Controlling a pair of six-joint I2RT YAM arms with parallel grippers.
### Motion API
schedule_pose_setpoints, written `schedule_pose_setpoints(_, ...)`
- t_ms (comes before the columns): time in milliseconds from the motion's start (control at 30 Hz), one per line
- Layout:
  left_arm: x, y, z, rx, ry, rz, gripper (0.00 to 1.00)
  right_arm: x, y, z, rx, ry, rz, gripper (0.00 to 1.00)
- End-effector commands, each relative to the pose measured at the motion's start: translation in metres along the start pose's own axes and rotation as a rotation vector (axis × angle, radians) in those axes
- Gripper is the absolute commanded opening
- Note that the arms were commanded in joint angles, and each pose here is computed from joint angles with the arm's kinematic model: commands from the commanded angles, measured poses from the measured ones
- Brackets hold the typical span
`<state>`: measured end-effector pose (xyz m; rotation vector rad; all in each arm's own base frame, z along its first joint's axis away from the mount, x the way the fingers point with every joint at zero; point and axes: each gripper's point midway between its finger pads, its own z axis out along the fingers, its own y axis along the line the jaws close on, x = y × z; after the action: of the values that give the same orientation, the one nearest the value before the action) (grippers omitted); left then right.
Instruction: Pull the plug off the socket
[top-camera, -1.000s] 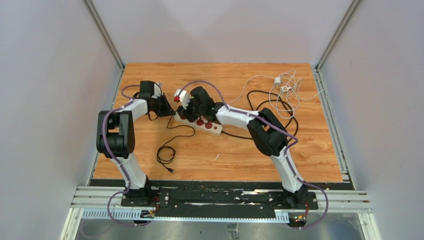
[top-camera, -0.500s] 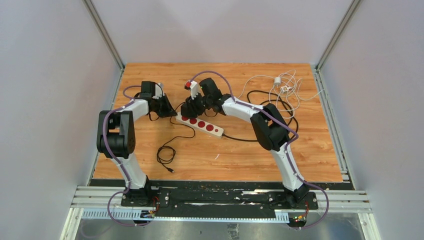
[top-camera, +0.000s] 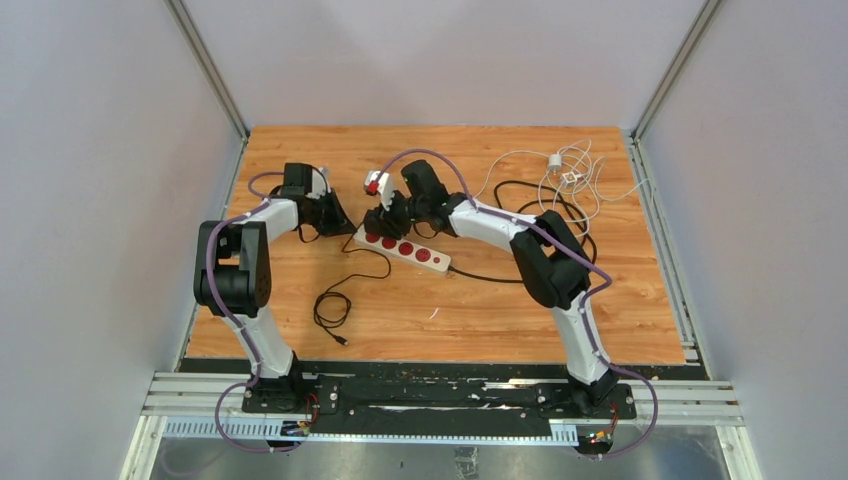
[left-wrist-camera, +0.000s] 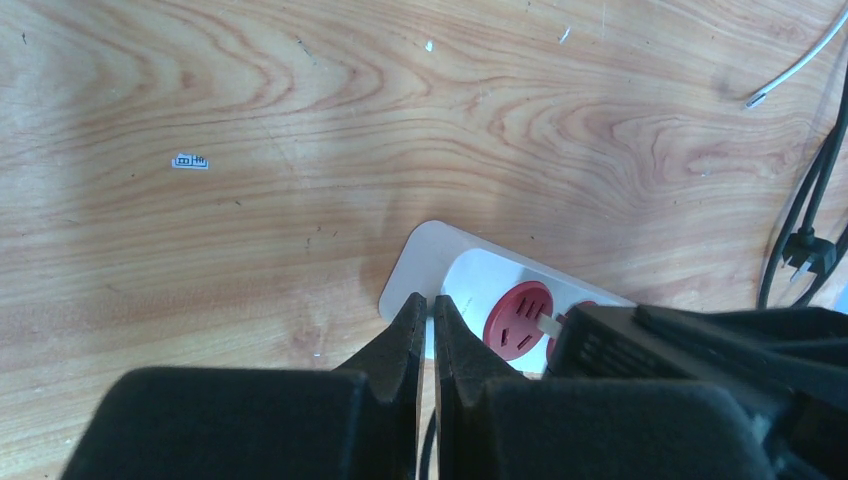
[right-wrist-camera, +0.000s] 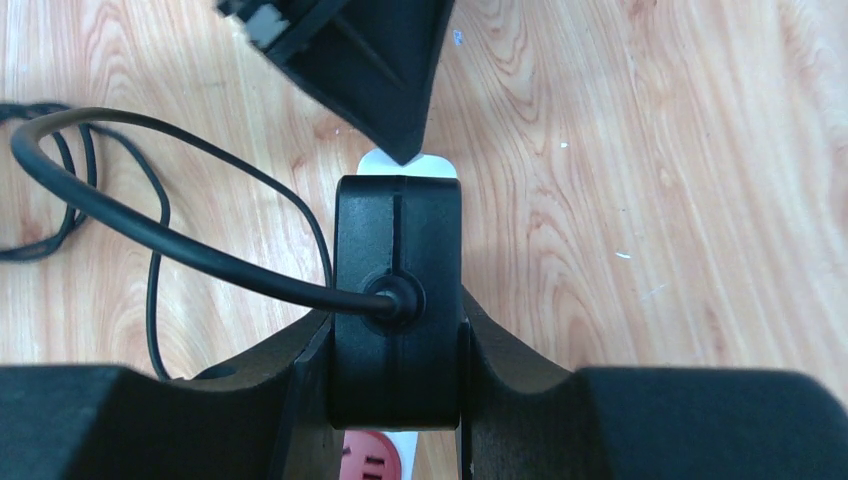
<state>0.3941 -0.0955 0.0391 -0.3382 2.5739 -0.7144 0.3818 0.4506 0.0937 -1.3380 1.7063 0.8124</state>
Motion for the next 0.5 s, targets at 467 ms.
schedule_pose_setpoints(467,0.073,0.023,0.003,-0.09,0.235,-0.074,0.25,-0.107,0.015,-0.08,0.095,-0.156,0.038,0.0)
